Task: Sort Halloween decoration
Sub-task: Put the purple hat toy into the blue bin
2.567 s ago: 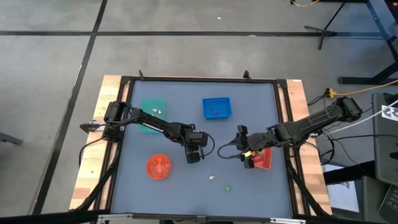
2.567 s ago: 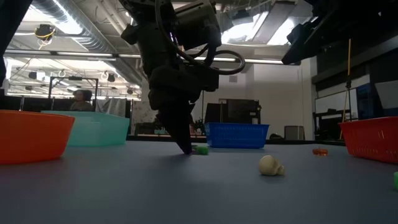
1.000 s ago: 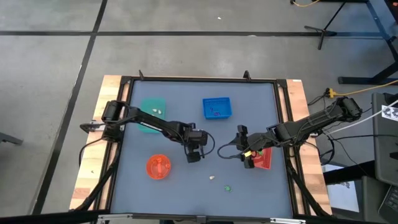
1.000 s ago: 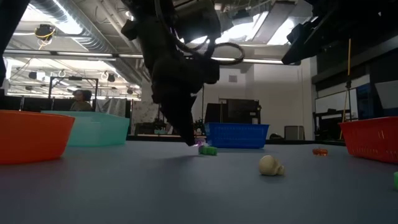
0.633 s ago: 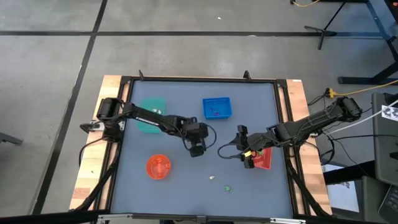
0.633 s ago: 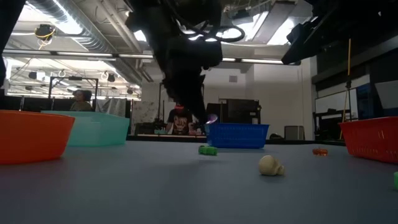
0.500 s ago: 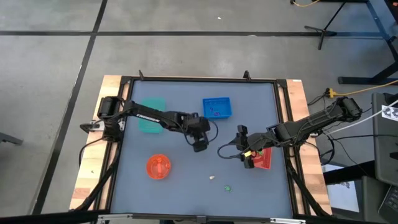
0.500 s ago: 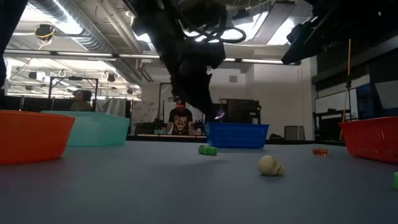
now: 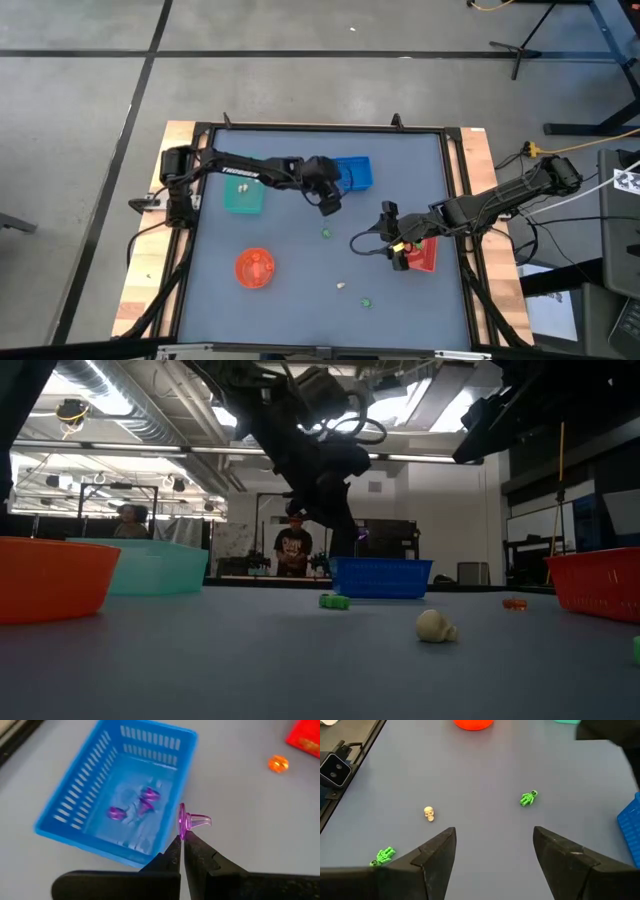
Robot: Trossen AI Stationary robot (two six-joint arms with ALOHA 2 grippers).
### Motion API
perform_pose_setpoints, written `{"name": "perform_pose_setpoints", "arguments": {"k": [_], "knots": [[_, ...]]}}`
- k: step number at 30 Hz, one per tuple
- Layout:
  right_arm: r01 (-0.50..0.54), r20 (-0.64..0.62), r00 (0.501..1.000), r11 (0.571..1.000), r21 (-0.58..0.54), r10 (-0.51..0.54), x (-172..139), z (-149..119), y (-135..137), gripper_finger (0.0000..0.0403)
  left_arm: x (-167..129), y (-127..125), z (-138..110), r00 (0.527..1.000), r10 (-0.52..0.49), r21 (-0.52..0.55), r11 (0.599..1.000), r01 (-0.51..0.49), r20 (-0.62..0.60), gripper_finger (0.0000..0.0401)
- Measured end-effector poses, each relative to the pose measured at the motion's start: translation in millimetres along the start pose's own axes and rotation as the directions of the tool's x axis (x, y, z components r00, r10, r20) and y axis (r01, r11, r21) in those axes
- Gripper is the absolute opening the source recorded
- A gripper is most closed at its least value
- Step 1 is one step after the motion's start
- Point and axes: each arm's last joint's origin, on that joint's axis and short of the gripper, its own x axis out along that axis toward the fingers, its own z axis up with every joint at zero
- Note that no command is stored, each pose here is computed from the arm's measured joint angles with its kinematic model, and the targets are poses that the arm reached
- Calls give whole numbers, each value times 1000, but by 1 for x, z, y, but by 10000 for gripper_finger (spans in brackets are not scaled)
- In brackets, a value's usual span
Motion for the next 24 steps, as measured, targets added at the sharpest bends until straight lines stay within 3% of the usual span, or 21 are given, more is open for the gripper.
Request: {"name": "perform_pose_setpoints", "arguments": {"k": [14, 20, 24], "knots": [[0, 0, 1000, 1000, 0, 0, 0, 0, 0, 264, 2, 22, 7, 999, 39, -43, 998, -37, 35, 0], [0, 0, 1000, 1000, 0, 0, 0, 0, 0, 264, 2, 23, 7, 998, 53, 59, 997, -55, 37, 1], [0, 0, 1000, 1000, 0, 0, 0, 0, 0, 264, 2, 23, 7, 998, 55, 86, 995, -58, 37, 25]]}}
